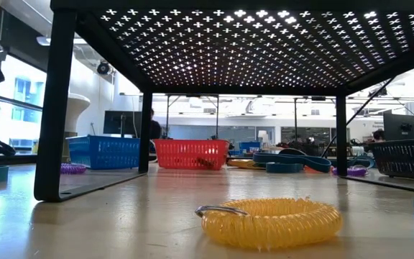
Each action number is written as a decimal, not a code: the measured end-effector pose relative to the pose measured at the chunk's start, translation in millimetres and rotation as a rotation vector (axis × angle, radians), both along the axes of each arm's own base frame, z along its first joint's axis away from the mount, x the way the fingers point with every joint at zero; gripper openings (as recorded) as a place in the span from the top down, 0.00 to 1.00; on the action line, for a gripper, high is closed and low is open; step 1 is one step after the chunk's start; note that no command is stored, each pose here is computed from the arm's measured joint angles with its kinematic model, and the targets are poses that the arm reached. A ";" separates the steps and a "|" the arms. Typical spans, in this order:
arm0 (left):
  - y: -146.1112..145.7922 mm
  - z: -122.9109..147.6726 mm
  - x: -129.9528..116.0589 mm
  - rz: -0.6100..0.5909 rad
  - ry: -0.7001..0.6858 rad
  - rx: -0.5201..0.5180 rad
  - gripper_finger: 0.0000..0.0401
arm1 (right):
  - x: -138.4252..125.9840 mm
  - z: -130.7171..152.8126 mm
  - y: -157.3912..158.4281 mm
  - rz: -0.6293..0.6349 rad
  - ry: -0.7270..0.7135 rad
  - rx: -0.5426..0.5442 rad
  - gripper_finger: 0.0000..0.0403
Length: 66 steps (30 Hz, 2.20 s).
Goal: Pick & Place Office Desk Supplies
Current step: Put the yellow crayon box into the red bin
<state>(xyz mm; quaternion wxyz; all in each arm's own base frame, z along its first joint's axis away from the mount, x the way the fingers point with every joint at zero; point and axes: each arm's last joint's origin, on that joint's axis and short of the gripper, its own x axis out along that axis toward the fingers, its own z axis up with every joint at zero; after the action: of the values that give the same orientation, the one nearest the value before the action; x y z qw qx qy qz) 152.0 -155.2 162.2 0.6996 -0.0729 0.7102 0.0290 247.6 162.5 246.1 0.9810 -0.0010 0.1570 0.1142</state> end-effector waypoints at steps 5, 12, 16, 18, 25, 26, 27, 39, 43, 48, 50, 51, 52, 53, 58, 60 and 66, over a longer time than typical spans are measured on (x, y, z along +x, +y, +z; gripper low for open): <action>-1.8 -2.7 -0.4 -0.012 -0.047 0.065 0.65 | 4.5 0.1 -7.1 -0.027 -0.002 -0.004 0.44; -8.5 -7.6 -3.1 0.027 -0.059 0.097 0.65 | 9.4 0.1 -15.0 -0.054 0.001 0.006 0.44; -15.5 -8.1 -10.3 0.021 -0.107 0.125 0.65 | 9.3 -0.1 -14.3 -0.018 0.009 0.016 0.44; -19.4 -8.5 -14.7 -0.018 -0.158 0.157 0.65 | 9.2 -0.1 -14.1 -0.015 0.009 0.017 0.44; -28.7 -8.1 -22.2 -0.054 -0.281 0.198 0.65 | 9.1 -0.6 -14.3 -0.016 0.014 0.014 0.44; -29.3 -8.1 -22.5 -0.051 -0.285 0.195 0.65 | 9.1 -0.6 -14.3 -0.016 0.014 0.014 0.44; -29.9 -8.1 -22.6 -0.051 -0.288 0.191 0.65 | 9.1 -0.6 -14.3 -0.017 0.014 0.015 0.44; -36.2 -8.0 -28.5 -0.158 -0.335 0.207 0.65 | 9.0 -0.7 -14.2 -0.023 0.018 0.030 0.44; -39.3 -15.2 -28.7 -0.211 -0.344 0.254 0.65 | 9.1 -0.7 -14.3 -0.024 0.019 0.030 0.44; -42.4 -32.0 -27.3 -0.229 -0.296 0.328 0.67 | 9.0 -0.7 -14.3 -0.026 0.021 0.037 0.44; -42.4 -34.6 -27.3 -0.219 -0.288 0.338 0.70 | 9.1 -0.7 -14.3 -0.026 0.020 0.037 0.44; -42.4 -34.8 -27.4 -0.208 -0.289 0.337 0.72 | 9.1 -0.7 -14.3 -0.026 0.020 0.037 0.44; -42.3 -34.8 -27.4 -0.197 -0.291 0.336 0.74 | 9.1 -0.7 -14.3 -0.026 0.020 0.037 0.44; -42.1 -34.4 -27.3 -0.185 -0.294 0.335 0.76 | 9.1 -0.7 -14.3 -0.026 0.020 0.037 0.44; -44.6 -31.7 -25.7 -0.181 -0.300 0.327 0.86 | 9.0 -0.7 -14.3 -0.026 0.021 0.037 0.44; -46.0 -30.0 -24.8 -0.180 -0.302 0.325 0.89 | 9.1 -0.8 -14.3 -0.026 0.021 0.037 0.44; -51.5 -21.0 -21.6 -0.174 -0.299 0.322 0.93 | 9.1 -0.9 -14.3 -0.026 0.021 0.036 0.44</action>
<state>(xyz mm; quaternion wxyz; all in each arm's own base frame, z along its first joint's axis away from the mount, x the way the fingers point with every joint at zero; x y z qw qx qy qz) 130.4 -206.7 141.2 0.7995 0.0979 0.5885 0.0704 256.7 148.2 245.2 0.9805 0.0200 0.1655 0.1043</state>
